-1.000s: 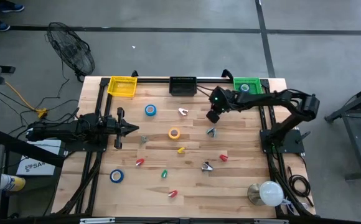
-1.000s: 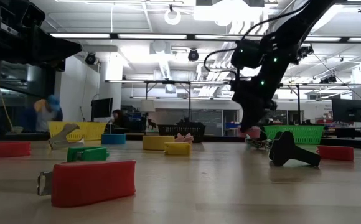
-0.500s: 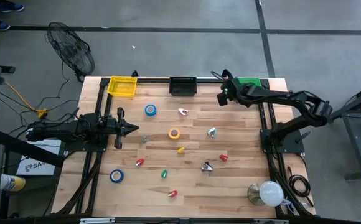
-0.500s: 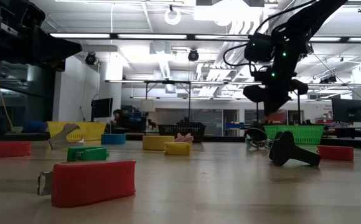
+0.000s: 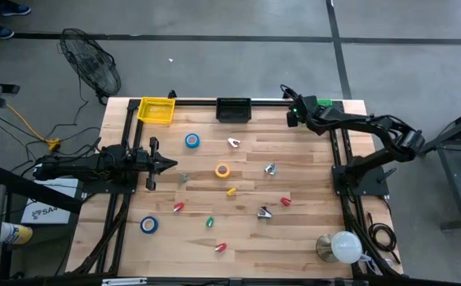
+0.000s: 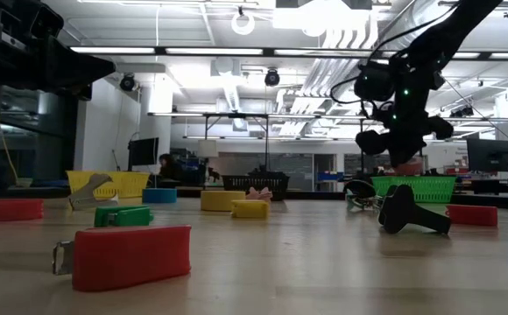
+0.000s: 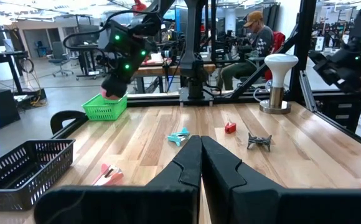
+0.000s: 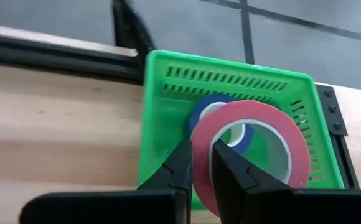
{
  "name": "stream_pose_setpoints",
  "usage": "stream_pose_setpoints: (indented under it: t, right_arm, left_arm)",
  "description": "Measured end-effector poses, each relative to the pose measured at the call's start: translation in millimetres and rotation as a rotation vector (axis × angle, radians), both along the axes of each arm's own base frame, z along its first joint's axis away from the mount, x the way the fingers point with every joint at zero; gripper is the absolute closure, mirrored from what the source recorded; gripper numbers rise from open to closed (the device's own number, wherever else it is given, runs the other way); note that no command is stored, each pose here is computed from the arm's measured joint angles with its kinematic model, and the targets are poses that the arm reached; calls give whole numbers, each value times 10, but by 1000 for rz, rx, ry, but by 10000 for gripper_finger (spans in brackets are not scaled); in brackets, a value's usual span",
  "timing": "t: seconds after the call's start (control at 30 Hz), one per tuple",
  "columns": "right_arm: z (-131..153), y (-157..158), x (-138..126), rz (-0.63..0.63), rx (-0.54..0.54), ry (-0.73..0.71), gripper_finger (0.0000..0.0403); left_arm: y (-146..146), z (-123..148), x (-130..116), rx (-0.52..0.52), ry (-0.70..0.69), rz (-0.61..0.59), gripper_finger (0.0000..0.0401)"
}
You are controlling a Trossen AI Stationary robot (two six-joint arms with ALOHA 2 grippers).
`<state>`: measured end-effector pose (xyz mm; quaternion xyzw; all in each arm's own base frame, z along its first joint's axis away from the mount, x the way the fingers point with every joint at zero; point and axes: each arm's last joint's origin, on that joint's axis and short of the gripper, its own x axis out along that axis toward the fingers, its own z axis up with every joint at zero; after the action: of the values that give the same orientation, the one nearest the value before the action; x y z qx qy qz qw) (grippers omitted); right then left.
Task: Pick and place Stapler, Stapler remover, tape
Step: Put the pink tape into the green bin
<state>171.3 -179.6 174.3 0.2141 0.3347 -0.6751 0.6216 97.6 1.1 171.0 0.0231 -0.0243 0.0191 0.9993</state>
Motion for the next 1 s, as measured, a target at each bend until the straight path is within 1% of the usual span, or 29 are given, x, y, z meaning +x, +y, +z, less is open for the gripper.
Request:
stream_pose_setpoints:
  t: [0.13,0.33,0.63,0.8,1.0]
  right_arm:
    - [-51,-39,-52,-40,-43,-19,374]
    - [-90,-107,-95,-52,-81,-78,374]
    - [-197,-118,-188,-51,-41,-116,371]
    - [-237,-106,-185,-19,-37,-151,352]
    - [-235,-109,-183,-1,-38,-135,313]
  left_arm:
    - [0,1,0,0,0,0,400]
    - [0,1,0,0,0,0,400]
    - [0,1,0,0,0,0,400]
    - [0,0,0,0,0,0,400]
    - [0,0,0,0,0,0,400]
